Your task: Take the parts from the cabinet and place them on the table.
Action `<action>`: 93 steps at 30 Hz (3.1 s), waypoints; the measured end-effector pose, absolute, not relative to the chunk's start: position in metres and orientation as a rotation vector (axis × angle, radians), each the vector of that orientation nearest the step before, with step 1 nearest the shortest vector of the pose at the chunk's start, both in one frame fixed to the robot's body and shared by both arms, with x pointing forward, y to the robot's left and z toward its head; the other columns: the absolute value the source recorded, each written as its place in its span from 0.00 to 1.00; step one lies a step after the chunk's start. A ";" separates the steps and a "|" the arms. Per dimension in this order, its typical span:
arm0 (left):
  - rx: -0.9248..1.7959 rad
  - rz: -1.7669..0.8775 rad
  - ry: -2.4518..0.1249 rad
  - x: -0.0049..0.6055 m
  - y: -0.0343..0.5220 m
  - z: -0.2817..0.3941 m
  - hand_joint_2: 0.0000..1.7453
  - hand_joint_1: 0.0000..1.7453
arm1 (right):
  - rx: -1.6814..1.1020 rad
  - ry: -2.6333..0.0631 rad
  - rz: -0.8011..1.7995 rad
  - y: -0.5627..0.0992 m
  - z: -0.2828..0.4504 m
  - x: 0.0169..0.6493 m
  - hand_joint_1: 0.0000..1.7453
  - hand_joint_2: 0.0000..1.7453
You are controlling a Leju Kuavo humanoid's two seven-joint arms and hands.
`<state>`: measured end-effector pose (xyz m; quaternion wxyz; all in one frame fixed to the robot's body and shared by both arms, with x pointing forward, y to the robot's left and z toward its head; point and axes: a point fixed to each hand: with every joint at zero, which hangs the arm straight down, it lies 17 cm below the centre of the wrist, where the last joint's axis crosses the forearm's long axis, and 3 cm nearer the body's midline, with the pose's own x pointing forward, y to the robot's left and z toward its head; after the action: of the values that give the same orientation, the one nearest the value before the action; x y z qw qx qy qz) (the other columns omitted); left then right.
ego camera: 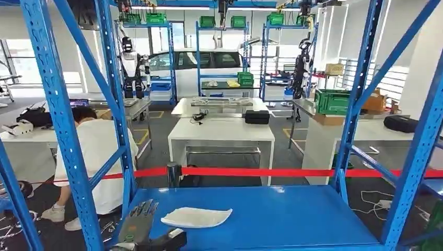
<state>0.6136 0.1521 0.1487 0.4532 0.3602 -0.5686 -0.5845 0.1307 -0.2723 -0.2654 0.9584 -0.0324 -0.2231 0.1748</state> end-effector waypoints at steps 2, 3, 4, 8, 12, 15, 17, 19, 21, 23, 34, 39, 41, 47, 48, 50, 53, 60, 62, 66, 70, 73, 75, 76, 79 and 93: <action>0.893 -1.441 -1.409 0.615 0.151 0.153 0.00 0.00 | -0.066 -0.454 0.356 -0.272 -0.265 0.133 0.00 0.00; 0.890 -1.443 -1.409 0.614 0.150 0.152 0.00 0.00 | -0.067 -0.454 0.356 -0.273 -0.265 0.133 0.00 0.00; 0.884 -1.445 -1.406 0.613 0.150 0.148 0.00 0.00 | -0.067 -0.453 0.356 -0.273 -0.265 0.133 0.00 0.00; 0.875 -1.449 -1.406 0.611 0.147 0.145 0.00 0.00 | -0.066 -0.445 0.356 -0.273 -0.266 0.128 0.00 0.00; 0.876 -1.449 -1.412 0.612 0.146 0.148 0.00 0.00 | -0.066 -0.448 0.356 -0.273 -0.266 0.129 0.00 0.00; 0.879 -1.448 -1.418 0.612 0.145 0.150 0.00 0.00 | -0.065 -0.447 0.356 -0.272 -0.266 0.128 0.00 0.00; 0.883 -1.449 -1.423 0.614 0.145 0.155 0.00 0.00 | -0.065 -0.447 0.356 -0.273 -0.266 0.129 0.00 0.00; 0.873 -1.459 -1.413 0.612 0.144 0.150 0.00 0.00 | -0.066 -0.447 0.356 -0.273 -0.266 0.129 0.00 0.00; 0.863 -1.463 -1.405 0.609 0.144 0.143 0.00 0.00 | -0.065 -0.444 0.355 -0.273 -0.266 0.126 0.00 0.00; 0.865 -1.464 -1.411 0.610 0.142 0.146 0.00 0.00 | -0.064 -0.444 0.355 -0.272 -0.267 0.126 0.00 0.00; 0.866 -1.467 -1.439 0.612 0.131 0.157 0.00 0.00 | -0.063 -0.449 0.359 -0.271 -0.266 0.130 0.00 0.00; 0.847 -1.477 -1.431 0.607 0.129 0.147 0.00 0.00 | -0.061 -0.442 0.365 -0.271 -0.266 0.127 0.00 0.00; 0.843 -1.480 -1.437 0.607 0.126 0.148 0.00 0.00 | -0.061 -0.442 0.365 -0.271 -0.266 0.127 0.00 0.00; 0.842 -1.481 -1.441 0.606 0.126 0.148 0.00 0.00 | -0.060 -0.442 0.366 -0.270 -0.266 0.127 0.00 0.00; 0.844 -1.481 -1.444 0.607 0.126 0.151 0.00 0.00 | -0.060 -0.443 0.366 -0.270 -0.266 0.128 0.00 0.00; 0.843 -1.481 -1.442 0.607 0.126 0.149 0.00 0.00 | -0.060 -0.444 0.366 -0.271 -0.266 0.129 0.00 0.00; 0.833 -1.484 -1.432 0.604 0.126 0.142 0.00 0.00 | -0.060 -0.442 0.366 -0.271 -0.266 0.127 0.00 0.00; 0.837 -1.483 -1.436 0.605 0.126 0.145 0.00 0.00 | -0.058 -0.446 0.366 -0.269 -0.266 0.129 0.00 0.00; 0.841 -1.482 -1.437 0.606 0.127 0.146 0.00 0.00 | -0.060 -0.447 0.366 -0.270 -0.266 0.130 0.00 0.00; 0.833 -1.486 -1.445 0.605 0.123 0.147 0.00 0.00 | -0.060 -0.445 0.365 -0.271 -0.266 0.129 0.00 0.00; 0.807 -1.492 -1.460 0.600 0.118 0.142 0.00 0.00 | -0.060 -0.442 0.365 -0.271 -0.266 0.127 0.00 0.00; 0.747 -1.521 -1.462 0.595 0.112 0.136 0.00 0.00 | -0.060 -0.445 0.366 -0.271 -0.266 0.128 0.00 0.00; 0.716 -1.542 -1.437 0.591 0.111 0.127 0.00 0.00 | -0.060 -0.443 0.366 -0.271 -0.266 0.127 0.00 0.00; 0.710 -1.547 -1.433 0.590 0.111 0.126 0.00 0.00 | -0.060 -0.443 0.366 -0.270 -0.266 0.127 0.00 0.00; 0.707 -1.550 -1.429 0.590 0.112 0.125 0.00 0.00 | -0.061 -0.443 0.366 -0.271 -0.266 0.127 0.00 0.00; 0.686 -1.581 -1.380 0.586 0.118 0.111 0.00 0.00 | -0.062 -0.448 0.366 -0.271 -0.266 0.128 0.00 0.00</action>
<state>0.5861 0.1175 0.1110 0.4500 0.2773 -0.5582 -0.6396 0.1283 -0.2706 -0.2659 0.9580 -0.0304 -0.2209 0.1805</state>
